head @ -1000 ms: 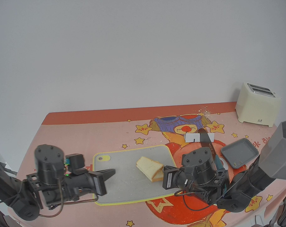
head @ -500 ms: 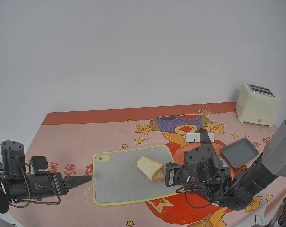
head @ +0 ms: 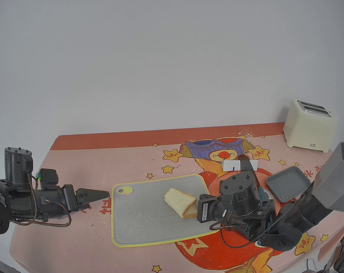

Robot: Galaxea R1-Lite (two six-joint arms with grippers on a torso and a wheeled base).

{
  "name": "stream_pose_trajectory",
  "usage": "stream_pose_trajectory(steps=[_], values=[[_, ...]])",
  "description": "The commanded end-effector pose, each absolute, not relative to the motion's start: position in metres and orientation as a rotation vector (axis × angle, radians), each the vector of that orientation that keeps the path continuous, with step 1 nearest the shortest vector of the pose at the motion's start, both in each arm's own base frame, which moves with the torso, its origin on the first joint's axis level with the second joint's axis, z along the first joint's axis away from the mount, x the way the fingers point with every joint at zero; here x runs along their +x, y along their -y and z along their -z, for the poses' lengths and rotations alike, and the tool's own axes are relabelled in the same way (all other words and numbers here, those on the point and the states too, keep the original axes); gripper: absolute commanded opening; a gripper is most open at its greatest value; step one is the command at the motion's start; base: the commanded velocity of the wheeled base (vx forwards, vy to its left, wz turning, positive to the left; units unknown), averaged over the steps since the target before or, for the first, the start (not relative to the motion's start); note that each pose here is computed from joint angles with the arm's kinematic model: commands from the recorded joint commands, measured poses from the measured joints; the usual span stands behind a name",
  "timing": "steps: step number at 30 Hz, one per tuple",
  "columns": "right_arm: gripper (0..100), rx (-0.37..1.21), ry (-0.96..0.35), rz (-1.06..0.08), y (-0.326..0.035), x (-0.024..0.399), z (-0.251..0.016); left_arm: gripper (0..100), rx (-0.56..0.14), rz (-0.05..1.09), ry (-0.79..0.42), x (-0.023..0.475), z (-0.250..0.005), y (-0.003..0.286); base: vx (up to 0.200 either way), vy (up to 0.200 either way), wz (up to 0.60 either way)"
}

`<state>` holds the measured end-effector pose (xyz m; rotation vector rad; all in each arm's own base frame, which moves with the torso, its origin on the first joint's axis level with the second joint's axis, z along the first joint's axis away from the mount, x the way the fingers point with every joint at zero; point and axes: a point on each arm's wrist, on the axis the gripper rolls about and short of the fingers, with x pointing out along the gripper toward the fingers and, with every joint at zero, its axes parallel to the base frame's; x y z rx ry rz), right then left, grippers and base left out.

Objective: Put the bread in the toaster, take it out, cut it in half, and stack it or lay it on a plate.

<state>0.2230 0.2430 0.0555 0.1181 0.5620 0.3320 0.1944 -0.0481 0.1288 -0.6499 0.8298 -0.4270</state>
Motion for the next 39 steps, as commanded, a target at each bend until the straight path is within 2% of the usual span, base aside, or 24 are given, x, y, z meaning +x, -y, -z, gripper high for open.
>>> stream_pose_trajectory(steps=[1, 14, 17, 28, 39], values=[[0, 0.097, -0.585, -0.336, -0.248, 0.223, -0.045, 100, -0.657, 0.385, -0.934, 0.209, -0.106, 0.051, 0.000, 0.000, 0.00], [0, 0.083, -0.589, -0.376, -0.258, 0.213, -0.043, 100, -0.663, 0.383, -0.985, 0.221, -0.096, 0.055, 0.000, 0.000, 0.00], [0, 0.061, -0.610, -0.390, -0.264, 0.208, -0.034, 100, -0.662, 0.391, -0.990, 0.227, -0.095, 0.059, 0.000, 0.000, 0.00], [0, 0.041, -0.599, -0.426, -0.280, 0.207, -0.029, 100, -0.671, 0.425, -1.044, 0.234, -0.090, 0.078, 0.000, 0.000, 0.00], [0, 0.050, -0.583, -0.368, -0.272, 0.220, -0.031, 100, -0.671, 0.428, -1.059, 0.237, -0.087, 0.082, 0.000, 0.000, 0.00]])
